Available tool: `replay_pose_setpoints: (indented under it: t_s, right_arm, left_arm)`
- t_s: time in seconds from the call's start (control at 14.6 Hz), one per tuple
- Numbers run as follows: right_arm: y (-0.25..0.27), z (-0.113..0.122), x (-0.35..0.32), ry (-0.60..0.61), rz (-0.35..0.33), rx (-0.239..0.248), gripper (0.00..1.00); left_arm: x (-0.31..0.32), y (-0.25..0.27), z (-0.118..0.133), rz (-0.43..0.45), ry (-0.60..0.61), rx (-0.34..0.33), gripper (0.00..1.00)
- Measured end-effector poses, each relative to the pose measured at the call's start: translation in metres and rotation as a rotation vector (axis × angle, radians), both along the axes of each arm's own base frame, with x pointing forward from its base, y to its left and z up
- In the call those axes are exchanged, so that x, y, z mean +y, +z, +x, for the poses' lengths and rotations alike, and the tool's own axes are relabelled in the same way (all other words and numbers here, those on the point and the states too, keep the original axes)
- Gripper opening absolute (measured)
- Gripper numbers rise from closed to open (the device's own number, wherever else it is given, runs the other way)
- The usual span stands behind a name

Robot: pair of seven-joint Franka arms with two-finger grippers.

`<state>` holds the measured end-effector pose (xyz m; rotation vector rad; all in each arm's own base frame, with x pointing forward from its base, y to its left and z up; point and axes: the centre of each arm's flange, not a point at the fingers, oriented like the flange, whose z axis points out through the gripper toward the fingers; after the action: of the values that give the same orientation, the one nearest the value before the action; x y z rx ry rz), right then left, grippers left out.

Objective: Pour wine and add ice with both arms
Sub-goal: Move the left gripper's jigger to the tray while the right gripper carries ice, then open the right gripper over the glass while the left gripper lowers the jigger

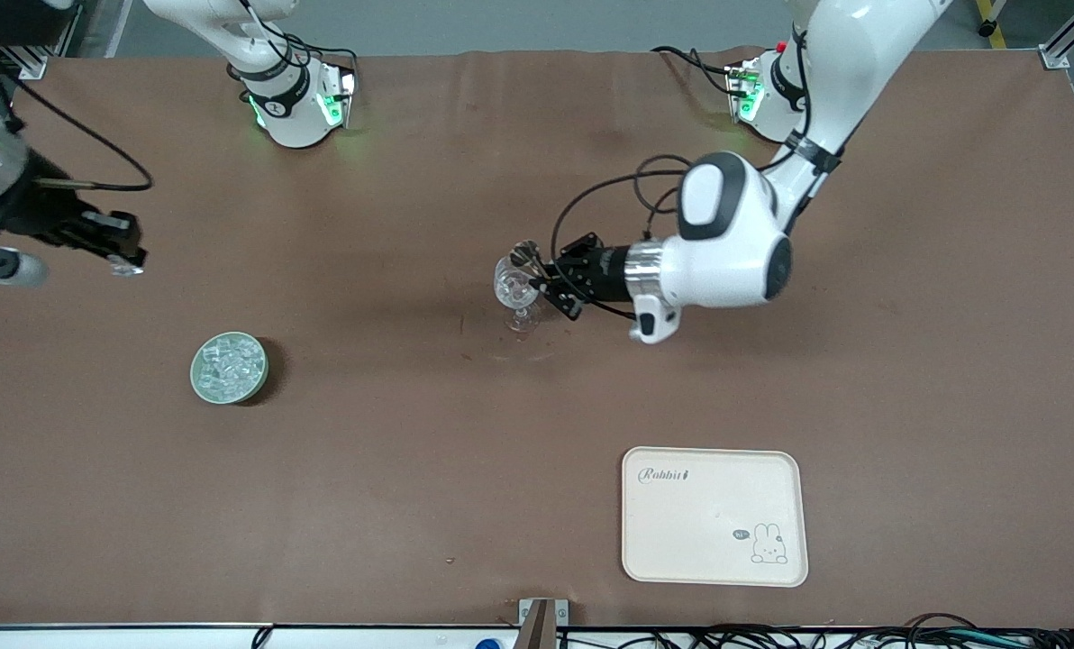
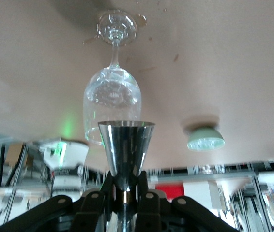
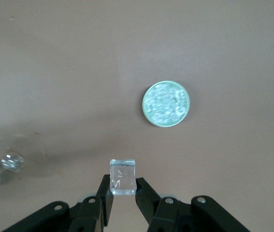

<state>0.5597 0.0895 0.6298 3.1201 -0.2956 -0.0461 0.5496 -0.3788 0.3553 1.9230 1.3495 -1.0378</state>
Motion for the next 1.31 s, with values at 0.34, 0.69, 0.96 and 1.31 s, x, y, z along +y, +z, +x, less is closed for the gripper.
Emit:
replay_pose_setpoints:
  t_s: [0.34, 0.69, 0.96, 1.31]
  right_arm:
    - [0.0, -0.033, 0.125, -0.142, 0.011, -0.011, 0.26]
    - [-0.038, -0.047, 0.231, -0.22, 0.073, -0.023, 0.26]
    - [-0.098, -0.046, 0.3, -0.264, 0.113, 0.002, 0.26]
    - [-0.175, -0.061, 0.364, -0.282, 0.075, 0.033, 0.26]
  left_arm:
    - [0.095, 0.018, 0.073, -0.102, 0.206, 0.022, 0.21]
    - [0.172, -0.013, 0.124, -0.152, 0.411, 0.061, 0.21]
    - [0.228, -0.057, 0.173, -0.227, 0.581, 0.07, 0.21]
    - [0.256, -0.122, 0.195, -0.298, 0.666, 0.024, 0.21]
